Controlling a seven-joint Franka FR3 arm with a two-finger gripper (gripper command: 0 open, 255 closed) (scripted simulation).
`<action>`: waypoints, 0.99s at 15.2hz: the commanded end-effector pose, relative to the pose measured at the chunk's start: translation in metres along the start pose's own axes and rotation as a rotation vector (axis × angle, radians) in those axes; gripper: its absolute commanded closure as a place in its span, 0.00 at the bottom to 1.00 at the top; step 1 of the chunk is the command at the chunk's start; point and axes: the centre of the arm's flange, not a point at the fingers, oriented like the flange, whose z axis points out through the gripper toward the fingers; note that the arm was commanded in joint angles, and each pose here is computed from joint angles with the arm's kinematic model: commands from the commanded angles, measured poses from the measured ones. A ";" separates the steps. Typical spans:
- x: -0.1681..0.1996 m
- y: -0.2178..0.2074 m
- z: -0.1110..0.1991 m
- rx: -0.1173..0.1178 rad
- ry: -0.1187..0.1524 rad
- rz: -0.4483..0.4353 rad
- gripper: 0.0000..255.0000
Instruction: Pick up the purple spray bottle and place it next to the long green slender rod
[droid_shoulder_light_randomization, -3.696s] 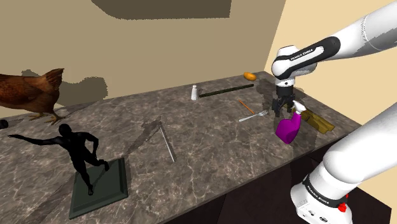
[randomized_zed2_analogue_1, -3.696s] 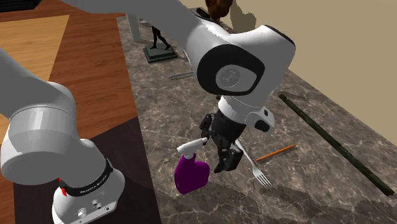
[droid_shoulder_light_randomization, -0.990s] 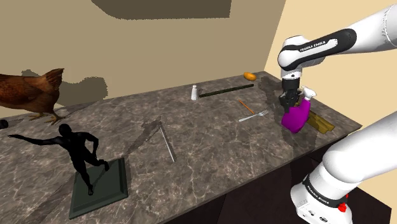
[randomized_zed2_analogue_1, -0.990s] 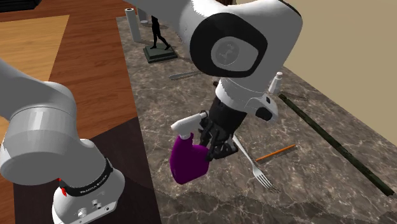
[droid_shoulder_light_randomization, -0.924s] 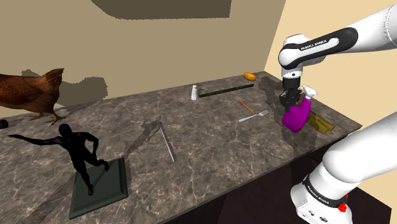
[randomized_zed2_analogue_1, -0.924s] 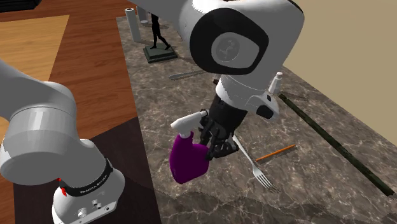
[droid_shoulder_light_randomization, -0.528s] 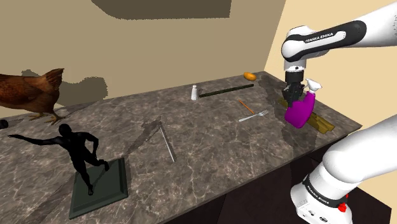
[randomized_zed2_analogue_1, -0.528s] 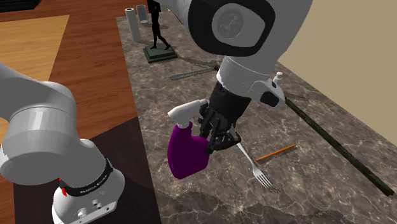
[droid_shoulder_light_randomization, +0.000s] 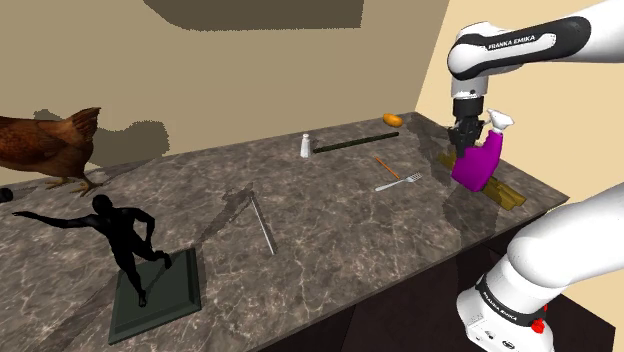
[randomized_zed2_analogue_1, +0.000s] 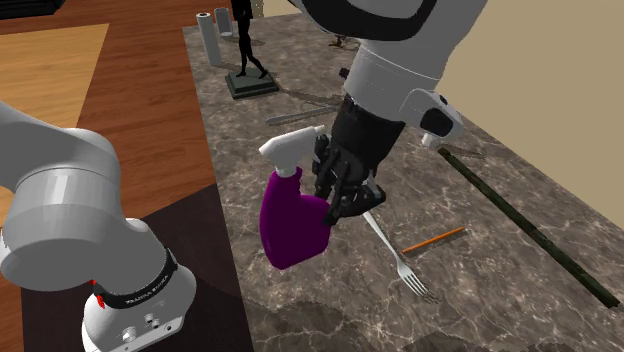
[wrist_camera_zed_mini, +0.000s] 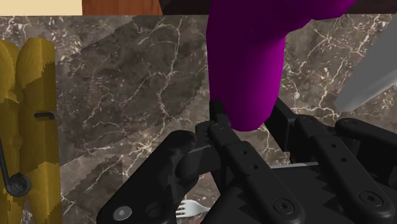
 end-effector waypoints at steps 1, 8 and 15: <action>-0.004 0.000 -0.009 0.000 0.000 0.000 1.00; -0.018 0.001 -0.043 0.000 0.000 0.000 1.00; -0.032 0.001 -0.078 0.000 0.000 0.000 1.00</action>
